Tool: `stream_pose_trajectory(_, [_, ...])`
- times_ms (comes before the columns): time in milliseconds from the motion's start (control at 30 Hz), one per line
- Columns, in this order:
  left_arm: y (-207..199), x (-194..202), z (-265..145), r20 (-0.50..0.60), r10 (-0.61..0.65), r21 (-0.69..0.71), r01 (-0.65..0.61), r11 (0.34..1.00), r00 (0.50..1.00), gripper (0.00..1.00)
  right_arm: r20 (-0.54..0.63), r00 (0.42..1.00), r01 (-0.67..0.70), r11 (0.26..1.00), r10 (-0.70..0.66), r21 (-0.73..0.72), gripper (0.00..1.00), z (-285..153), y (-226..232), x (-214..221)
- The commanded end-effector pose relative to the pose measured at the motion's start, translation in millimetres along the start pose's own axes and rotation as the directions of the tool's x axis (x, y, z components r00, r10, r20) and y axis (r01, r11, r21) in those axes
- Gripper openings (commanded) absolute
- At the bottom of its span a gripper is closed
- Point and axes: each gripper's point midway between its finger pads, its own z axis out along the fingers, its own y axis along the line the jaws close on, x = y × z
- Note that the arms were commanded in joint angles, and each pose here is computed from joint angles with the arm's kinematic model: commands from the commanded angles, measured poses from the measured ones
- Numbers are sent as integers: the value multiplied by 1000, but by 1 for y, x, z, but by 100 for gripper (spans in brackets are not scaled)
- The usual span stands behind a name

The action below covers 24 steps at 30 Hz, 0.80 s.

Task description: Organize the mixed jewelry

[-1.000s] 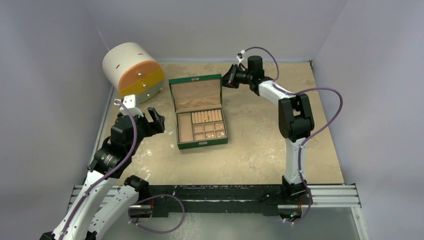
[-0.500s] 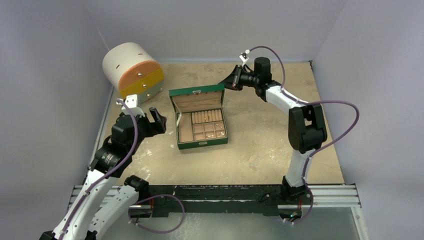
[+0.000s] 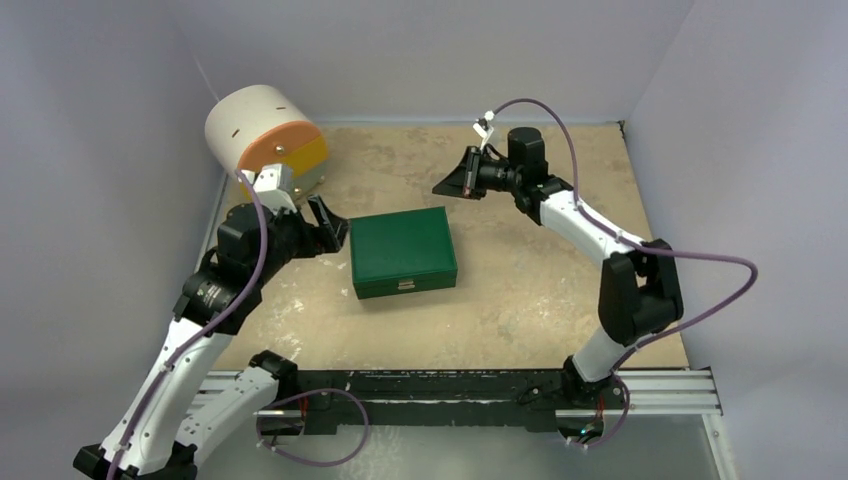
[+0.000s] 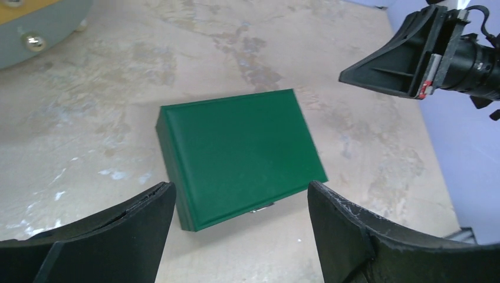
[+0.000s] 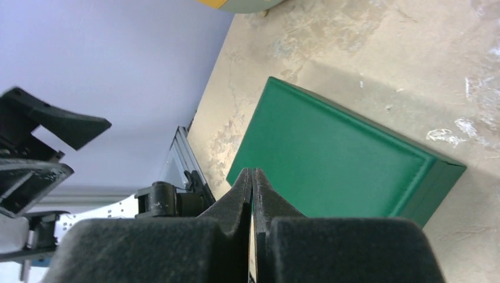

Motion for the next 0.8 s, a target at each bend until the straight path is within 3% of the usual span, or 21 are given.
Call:
stream_pose_trajectory(0, [-37,-16,-6,-21,-19,147,22,989,1000,82,15,991,130,990,-131,48,0,-12,24,9])
stream_pose_trajectory(300, [-51,10,21,-155,-26,211,59,976,988,71,-51,970,243,947,-237,211,0,-15,32,50])
stream_pose_trajectory(567, [-40,63,58,-307,-29,152,79,985,951,30,-139,959,281,885,-247,371,0,-9,15,90])
stream_pose_trajectory(767, [-39,94,75,-378,-17,125,69,990,926,0,-181,958,278,871,-222,404,0,6,13,116])
